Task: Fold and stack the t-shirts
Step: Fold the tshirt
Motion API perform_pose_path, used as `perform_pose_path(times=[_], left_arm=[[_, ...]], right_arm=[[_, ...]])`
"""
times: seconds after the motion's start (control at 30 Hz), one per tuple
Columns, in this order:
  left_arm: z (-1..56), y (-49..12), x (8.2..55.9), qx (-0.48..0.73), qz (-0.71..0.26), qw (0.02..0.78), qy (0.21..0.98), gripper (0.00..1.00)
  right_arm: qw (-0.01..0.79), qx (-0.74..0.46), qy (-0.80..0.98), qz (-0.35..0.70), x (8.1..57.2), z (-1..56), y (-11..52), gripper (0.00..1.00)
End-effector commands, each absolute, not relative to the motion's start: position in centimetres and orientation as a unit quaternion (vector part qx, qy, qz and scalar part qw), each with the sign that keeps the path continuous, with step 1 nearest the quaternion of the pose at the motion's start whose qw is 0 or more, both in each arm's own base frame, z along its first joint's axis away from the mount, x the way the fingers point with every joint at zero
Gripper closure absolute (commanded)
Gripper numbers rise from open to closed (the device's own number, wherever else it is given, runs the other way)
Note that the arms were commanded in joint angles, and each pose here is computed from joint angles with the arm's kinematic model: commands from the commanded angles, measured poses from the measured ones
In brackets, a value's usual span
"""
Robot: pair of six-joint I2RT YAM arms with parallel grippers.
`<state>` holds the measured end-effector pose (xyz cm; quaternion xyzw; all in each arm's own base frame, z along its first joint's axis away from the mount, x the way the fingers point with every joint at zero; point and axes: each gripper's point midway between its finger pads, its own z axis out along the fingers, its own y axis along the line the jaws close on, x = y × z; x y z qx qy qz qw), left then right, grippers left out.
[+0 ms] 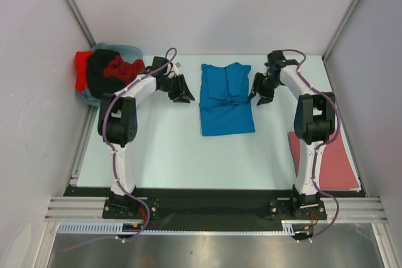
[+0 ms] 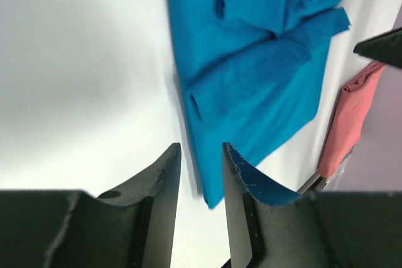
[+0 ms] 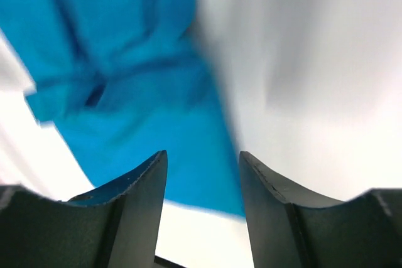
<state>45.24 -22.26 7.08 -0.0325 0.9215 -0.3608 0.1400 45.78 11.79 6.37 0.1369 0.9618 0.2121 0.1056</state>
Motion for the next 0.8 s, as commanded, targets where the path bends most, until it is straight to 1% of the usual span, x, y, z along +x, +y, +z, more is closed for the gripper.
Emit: perform_pose_path(times=[0.0, 0.03, 0.07, 0.1, 0.2, 0.27, 0.33, 0.37, 0.43, 0.5, 0.57, 0.63, 0.67, 0.7, 0.77], left_arm=[[10.8, -21.0, 42.7, 0.007, -0.35, 0.173, 0.921, 0.63], [10.6, -21.1, 42.1, 0.008, -0.351, 0.168, 0.921, 0.64], [10.4, -21.1, 41.4, 0.009, -0.352, 0.162, 0.922, 0.64], [10.0, -20.9, 40.2, 0.008, -0.353, 0.153, 0.923, 0.64], [9.6, -20.6, 38.6, 0.009, -0.352, 0.144, 0.925, 0.65], [9.6, -20.5, 38.0, 0.011, -0.353, 0.142, 0.925, 0.65], [9.9, -20.5, 37.2, 0.013, -0.357, 0.141, 0.923, 0.65], [10.0, -20.4, 37.0, 0.016, -0.356, 0.142, 0.923, 0.65], [10.1, -20.3, 36.3, 0.017, -0.356, 0.141, 0.923, 0.65], [10.1, -20.2, 35.8, 0.019, -0.357, 0.14, 0.923, 0.66], [10.3, -20.2, 35.4, 0.02, -0.359, 0.139, 0.923, 0.66], [10.1, -20.1, 34.9, 0.021, -0.359, 0.136, 0.923, 0.66], [10.2, -20.0, 34.7, 0.022, -0.36, 0.136, 0.923, 0.66], [10.1, -20.1, 34.6, 0.022, -0.361, 0.134, 0.923, 0.65], [10.3, -20.1, 34.4, 0.024, -0.363, 0.134, 0.922, 0.65]], right_arm=[[0.174, 0.047, 0.973, 0.141, 43.0, 10.5, 15.4, 0.46], [0.184, 0.039, 0.973, 0.131, 42.8, 10.4, 16.1, 0.49], [0.201, 0.016, 0.971, 0.13, 42.7, 10.4, 18.1, 0.55], [0.204, 0.019, 0.971, 0.126, 42.6, 10.0, 18.7, 0.64], [0.207, 0.006, 0.97, 0.13, 42.7, 8.4, 21.1, 0.73], [0.22, 0.0, 0.967, 0.131, 43.5, 8.2, 21.9, 0.73], [0.215, -0.003, 0.968, 0.132, 43.9, 6.9, 22.7, 0.73], [0.218, -0.003, 0.966, 0.136, 44.4, 7.2, 23.2, 0.73], [0.202, -0.003, 0.97, 0.135, 44.6, 5.7, 23.5, 0.71], [0.211, -0.004, 0.967, 0.141, 45.6, 5.9, 24.0, 0.7], [0.209, -0.003, 0.968, 0.138, 46.3, 4.7, 24.2, 0.69], [0.225, 0.005, 0.963, 0.15, 48.3, 5.8, 24.6, 0.69], [0.215, 0.01, 0.966, 0.14, 48.6, 4.5, 24.3, 0.69], [0.24, 0.013, 0.96, 0.145, 50.3, 6.2, 24.7, 0.68], [0.249, 0.028, 0.959, 0.133, 52.0, 6.1, 23.5, 0.66]])
